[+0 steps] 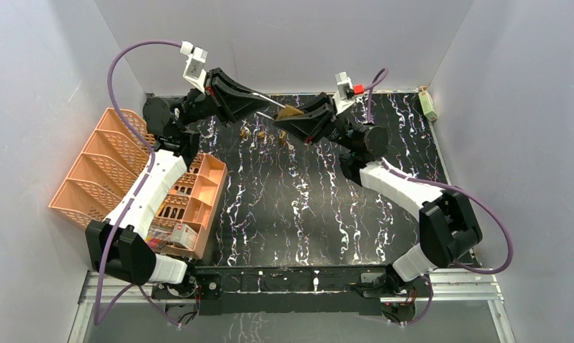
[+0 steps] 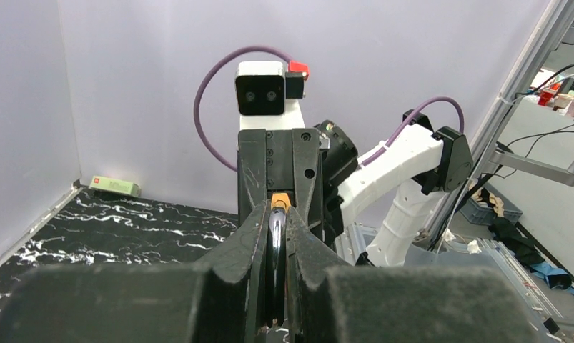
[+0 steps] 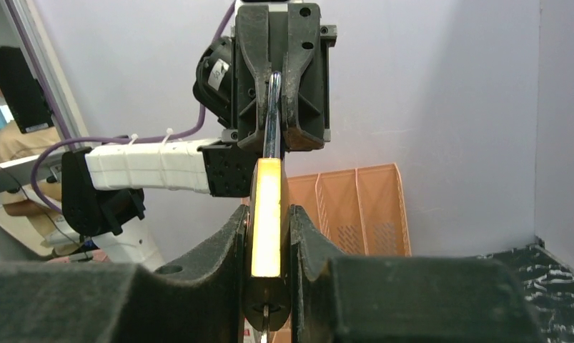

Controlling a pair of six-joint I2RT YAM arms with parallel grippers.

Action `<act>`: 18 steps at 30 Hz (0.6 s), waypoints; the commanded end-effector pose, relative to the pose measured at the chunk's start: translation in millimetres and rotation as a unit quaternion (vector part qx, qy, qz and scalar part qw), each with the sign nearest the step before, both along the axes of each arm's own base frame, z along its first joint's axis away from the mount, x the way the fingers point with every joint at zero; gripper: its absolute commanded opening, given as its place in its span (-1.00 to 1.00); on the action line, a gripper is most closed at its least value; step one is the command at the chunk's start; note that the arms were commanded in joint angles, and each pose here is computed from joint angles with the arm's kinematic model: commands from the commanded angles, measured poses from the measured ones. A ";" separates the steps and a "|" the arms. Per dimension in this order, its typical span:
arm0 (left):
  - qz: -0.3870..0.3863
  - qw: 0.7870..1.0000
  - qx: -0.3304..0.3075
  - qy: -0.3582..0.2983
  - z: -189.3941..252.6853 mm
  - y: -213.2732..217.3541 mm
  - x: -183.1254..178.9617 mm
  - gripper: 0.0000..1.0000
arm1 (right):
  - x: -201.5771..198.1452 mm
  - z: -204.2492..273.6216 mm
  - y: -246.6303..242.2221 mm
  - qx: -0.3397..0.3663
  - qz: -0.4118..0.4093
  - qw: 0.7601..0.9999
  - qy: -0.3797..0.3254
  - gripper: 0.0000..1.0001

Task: Lock with the key
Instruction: Lock the lock.

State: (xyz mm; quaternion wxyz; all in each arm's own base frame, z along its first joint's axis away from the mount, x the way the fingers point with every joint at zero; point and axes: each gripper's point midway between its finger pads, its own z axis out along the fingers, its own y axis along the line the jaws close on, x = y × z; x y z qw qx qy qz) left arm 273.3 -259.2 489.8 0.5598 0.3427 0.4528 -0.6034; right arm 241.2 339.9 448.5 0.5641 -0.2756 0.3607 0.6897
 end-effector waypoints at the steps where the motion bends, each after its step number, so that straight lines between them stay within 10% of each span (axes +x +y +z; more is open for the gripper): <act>1: 0.021 0.999 -0.009 -0.042 15.0 20.2 -15.2 -1.00 | -39.2 53.3 -17.3 -0.008 -0.002 0.995 -0.098 -1.00; 3: 0.014 0.999 0.010 -0.041 11.6 24.7 -18.0 -0.71 | -39.2 50.9 -16.4 -0.058 0.008 0.993 -0.104 -1.00; 8: 0.018 0.998 0.043 -0.038 12.1 39.0 -22.4 0.74 | -39.8 39.4 -19.7 -0.170 0.063 0.978 -0.107 -1.00; 18: -0.052 0.991 0.110 -0.054 -3.5 44.7 -53.4 0.67 | -61.0 22.5 -32.6 -0.234 0.173 0.949 -0.117 -1.00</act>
